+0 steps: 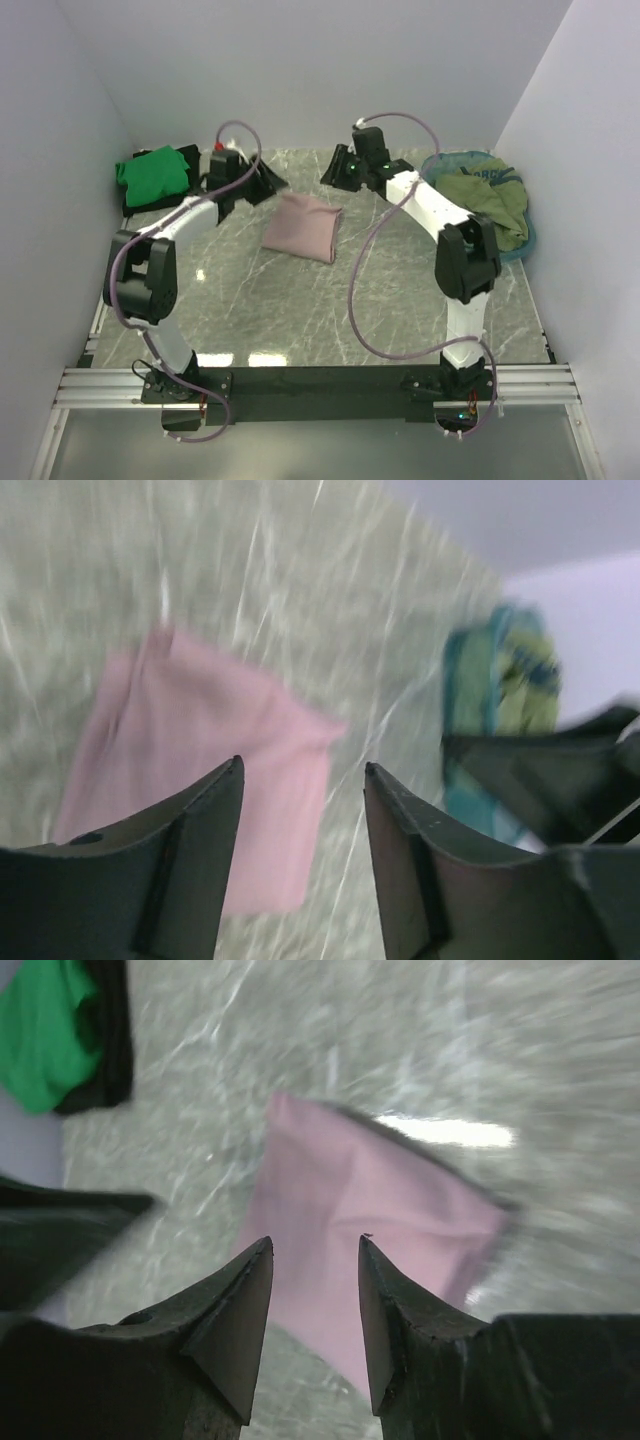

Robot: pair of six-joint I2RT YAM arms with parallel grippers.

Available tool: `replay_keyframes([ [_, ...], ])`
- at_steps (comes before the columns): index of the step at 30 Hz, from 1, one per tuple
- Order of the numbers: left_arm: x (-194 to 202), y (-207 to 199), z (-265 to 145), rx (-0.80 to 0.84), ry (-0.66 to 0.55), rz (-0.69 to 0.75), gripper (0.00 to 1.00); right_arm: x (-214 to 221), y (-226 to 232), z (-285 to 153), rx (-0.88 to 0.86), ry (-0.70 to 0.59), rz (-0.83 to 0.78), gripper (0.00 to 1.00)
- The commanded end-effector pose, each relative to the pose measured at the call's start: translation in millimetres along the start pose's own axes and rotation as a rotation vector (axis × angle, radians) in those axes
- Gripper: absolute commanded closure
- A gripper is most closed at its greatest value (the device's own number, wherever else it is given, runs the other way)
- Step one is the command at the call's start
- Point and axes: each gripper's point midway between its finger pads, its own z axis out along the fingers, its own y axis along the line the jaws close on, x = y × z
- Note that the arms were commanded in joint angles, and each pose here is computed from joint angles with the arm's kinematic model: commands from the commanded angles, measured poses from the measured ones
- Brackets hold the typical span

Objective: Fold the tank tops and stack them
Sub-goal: Fold the tank top

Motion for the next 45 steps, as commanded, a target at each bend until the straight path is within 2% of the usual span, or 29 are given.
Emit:
replay_keyframes([
  [1, 63, 24, 13, 0.058, 0.153, -0.098, 0.45, 36, 24, 35, -0.194, 0.138, 0.044, 0.53],
  [6, 105, 55, 24, 0.056, 0.240, -0.188, 0.48, 56, 6, 71, -0.221, 0.215, 0.123, 0.53],
  [11, 123, 84, 22, -0.067, 0.238, -0.230, 0.46, 60, -38, 98, -0.141, 0.236, 0.236, 0.54],
  [17, 141, 91, 10, -0.142, 0.236, -0.269, 0.46, 61, -64, 103, -0.074, 0.244, 0.295, 0.55],
  [24, 172, 49, -5, -0.153, 0.238, -0.251, 0.46, 57, -82, 72, 0.051, 0.220, 0.151, 0.55],
  [26, 180, 44, -10, -0.158, 0.240, -0.238, 0.44, 42, -83, 54, 0.086, 0.161, 0.122, 0.55],
  [28, 168, 41, -17, -0.171, 0.200, -0.227, 0.41, 38, -86, 42, 0.119, 0.139, 0.089, 0.55],
  [29, 158, 39, -18, -0.174, 0.168, -0.208, 0.35, 27, -87, 30, 0.152, 0.099, 0.074, 0.55],
  [32, 127, 29, -25, -0.203, 0.119, -0.112, 0.26, 8, -90, 3, 0.220, 0.025, 0.042, 0.54],
  [35, 103, 25, -35, -0.241, 0.079, -0.046, 0.22, -3, -77, -21, 0.203, -0.026, 0.024, 0.54],
  [38, 97, 46, -38, -0.314, 0.075, -0.042, 0.21, 17, -63, -29, 0.147, 0.017, -0.001, 0.54],
  [42, 117, 77, -34, -0.370, 0.129, -0.032, 0.16, 56, -44, -22, 0.123, 0.110, -0.111, 0.55],
  [45, 135, 85, -26, -0.336, 0.191, -0.033, 0.13, 78, -43, -11, 0.125, 0.162, -0.152, 0.55],
])
